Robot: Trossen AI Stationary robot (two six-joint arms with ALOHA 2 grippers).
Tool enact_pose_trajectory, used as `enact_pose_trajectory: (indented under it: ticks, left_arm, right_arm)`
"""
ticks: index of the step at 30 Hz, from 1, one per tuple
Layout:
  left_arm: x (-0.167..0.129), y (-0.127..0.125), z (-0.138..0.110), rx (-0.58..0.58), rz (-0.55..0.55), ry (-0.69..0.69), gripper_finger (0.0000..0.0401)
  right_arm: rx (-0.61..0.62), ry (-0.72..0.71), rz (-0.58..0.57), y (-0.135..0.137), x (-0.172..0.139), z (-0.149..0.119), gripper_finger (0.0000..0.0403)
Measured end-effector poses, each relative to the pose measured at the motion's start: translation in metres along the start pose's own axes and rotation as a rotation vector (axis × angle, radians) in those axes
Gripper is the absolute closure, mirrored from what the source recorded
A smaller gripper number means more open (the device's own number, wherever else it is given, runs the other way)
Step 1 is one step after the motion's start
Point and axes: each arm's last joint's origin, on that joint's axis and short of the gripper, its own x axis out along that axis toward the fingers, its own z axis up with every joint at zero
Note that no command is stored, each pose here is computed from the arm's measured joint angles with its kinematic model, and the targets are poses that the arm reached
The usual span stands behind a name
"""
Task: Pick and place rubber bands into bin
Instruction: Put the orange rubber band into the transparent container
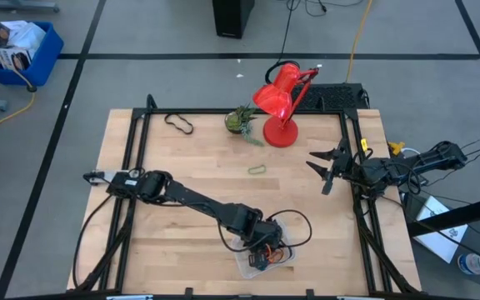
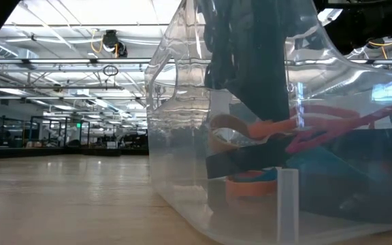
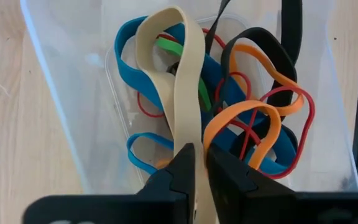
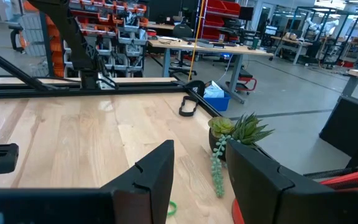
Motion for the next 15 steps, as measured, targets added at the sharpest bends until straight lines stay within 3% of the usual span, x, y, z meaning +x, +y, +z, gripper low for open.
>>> enact_pose_trajectory:
  ticks: [15]
  left_arm:
    - [-0.0005, 0.0013, 0.0005, 0.033, -0.039, 0.02, 0.0189]
  right_arm:
    - [-0.002, 0.0, 0.0, 0.0, 0.0, 0.0, 0.0259]
